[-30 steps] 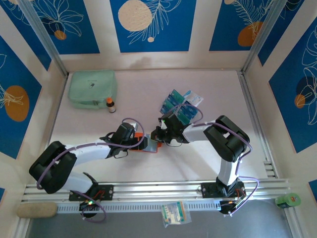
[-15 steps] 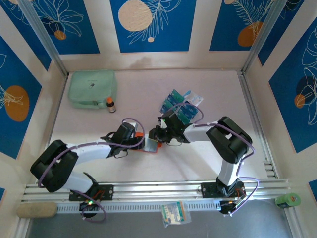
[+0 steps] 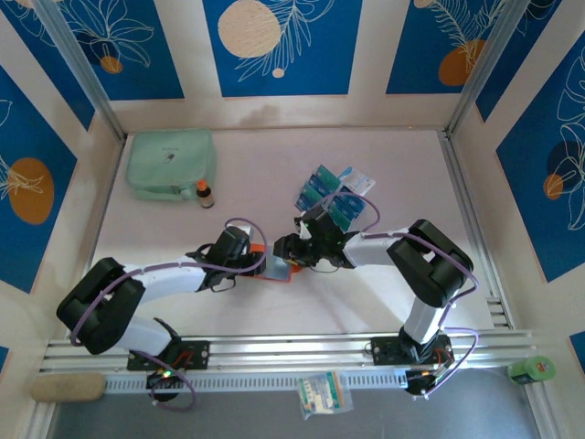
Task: Put the credit cards into the card holder
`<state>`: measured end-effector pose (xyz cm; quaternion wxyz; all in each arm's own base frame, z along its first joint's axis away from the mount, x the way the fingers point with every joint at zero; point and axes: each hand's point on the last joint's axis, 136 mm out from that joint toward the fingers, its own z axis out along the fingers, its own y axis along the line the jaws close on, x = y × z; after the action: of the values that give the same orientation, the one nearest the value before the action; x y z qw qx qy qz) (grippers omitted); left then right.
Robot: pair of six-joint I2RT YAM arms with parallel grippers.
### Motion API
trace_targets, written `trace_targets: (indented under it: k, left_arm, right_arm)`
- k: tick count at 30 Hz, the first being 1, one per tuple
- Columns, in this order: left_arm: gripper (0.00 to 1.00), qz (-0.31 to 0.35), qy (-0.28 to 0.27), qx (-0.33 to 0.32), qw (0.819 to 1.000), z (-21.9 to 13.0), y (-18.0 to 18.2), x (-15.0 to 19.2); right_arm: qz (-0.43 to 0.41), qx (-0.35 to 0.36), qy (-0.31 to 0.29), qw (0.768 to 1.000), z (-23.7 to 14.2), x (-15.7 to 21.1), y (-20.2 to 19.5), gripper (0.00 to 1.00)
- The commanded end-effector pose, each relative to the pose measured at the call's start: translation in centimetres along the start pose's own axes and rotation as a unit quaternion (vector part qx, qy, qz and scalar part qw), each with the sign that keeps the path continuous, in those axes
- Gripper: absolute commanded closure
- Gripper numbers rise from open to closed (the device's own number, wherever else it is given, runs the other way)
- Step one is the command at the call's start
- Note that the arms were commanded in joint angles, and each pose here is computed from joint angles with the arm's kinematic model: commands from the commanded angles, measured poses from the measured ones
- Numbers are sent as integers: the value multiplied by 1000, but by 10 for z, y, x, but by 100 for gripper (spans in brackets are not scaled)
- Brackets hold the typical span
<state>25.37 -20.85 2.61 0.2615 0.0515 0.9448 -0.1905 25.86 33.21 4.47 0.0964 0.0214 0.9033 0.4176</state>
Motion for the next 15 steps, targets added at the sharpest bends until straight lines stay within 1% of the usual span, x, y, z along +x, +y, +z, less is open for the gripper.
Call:
trace_targets:
  k: [1,5,10,15]
  left_arm:
    - [45,-3,57,-23,998,5,15,36]
    - [44,-4,55,-21,998,5,14,35]
    - [44,-5,48,-17,999,1,11,31]
    - [37,-9,24,-7,1000,-12,5,18]
  right_arm:
    - [-5,-7,-6,1000,-4,1,6,48]
    - [-5,-12,0,1000,-2,0,9,46]
    - [-1,-34,11,999,3,-1,19,50]
    - [3,-60,21,998,6,-4,35,51]
